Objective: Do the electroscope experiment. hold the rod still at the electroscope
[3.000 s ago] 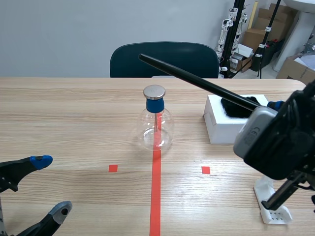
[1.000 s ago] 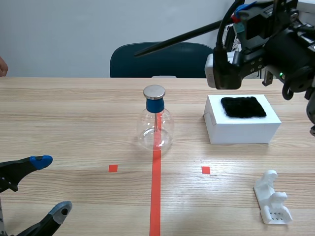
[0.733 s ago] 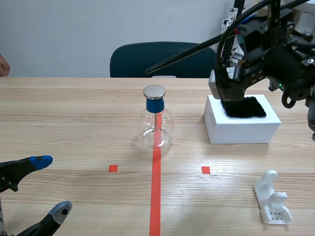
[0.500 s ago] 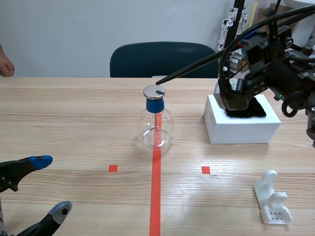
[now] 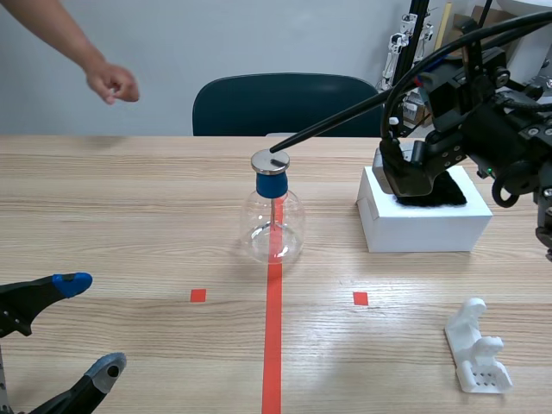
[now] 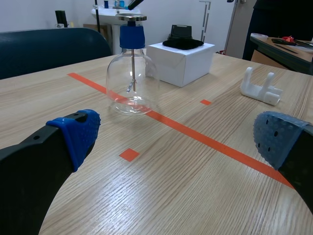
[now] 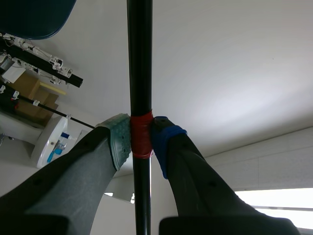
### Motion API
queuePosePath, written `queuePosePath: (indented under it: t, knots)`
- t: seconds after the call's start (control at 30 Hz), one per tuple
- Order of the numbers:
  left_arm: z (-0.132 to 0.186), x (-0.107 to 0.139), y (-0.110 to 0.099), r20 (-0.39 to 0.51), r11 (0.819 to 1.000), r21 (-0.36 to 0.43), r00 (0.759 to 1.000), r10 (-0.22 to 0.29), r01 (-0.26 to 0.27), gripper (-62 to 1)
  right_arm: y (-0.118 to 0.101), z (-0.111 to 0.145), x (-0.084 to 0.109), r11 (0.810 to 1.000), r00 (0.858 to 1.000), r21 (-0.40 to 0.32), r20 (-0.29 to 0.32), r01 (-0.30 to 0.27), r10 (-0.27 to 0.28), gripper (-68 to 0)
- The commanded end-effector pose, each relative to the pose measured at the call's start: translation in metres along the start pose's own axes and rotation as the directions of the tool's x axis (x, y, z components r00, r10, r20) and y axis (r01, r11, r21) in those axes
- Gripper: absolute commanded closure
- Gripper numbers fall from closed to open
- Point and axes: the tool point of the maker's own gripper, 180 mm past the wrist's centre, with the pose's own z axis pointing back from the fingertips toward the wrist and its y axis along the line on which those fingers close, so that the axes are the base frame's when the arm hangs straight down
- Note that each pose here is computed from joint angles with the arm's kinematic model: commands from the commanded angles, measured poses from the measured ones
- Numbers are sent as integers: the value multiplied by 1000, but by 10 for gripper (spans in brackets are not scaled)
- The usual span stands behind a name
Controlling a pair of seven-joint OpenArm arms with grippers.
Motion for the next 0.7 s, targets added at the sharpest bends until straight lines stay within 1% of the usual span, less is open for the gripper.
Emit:
queuePosePath:
  t: [0.0, 0.67]
  knots:
    - [-1, 8, 5, 23, 1000, 1, 1000, -15, 15, -623, -15, -3, -7, 999, 1000, -46, -18, -10, 9, -42]
    - [-1, 8, 5, 23, 1000, 1, 1000, -15, 15, -623, -15, -3, -8, 999, 1000, -46, -25, -10, 9, -42]
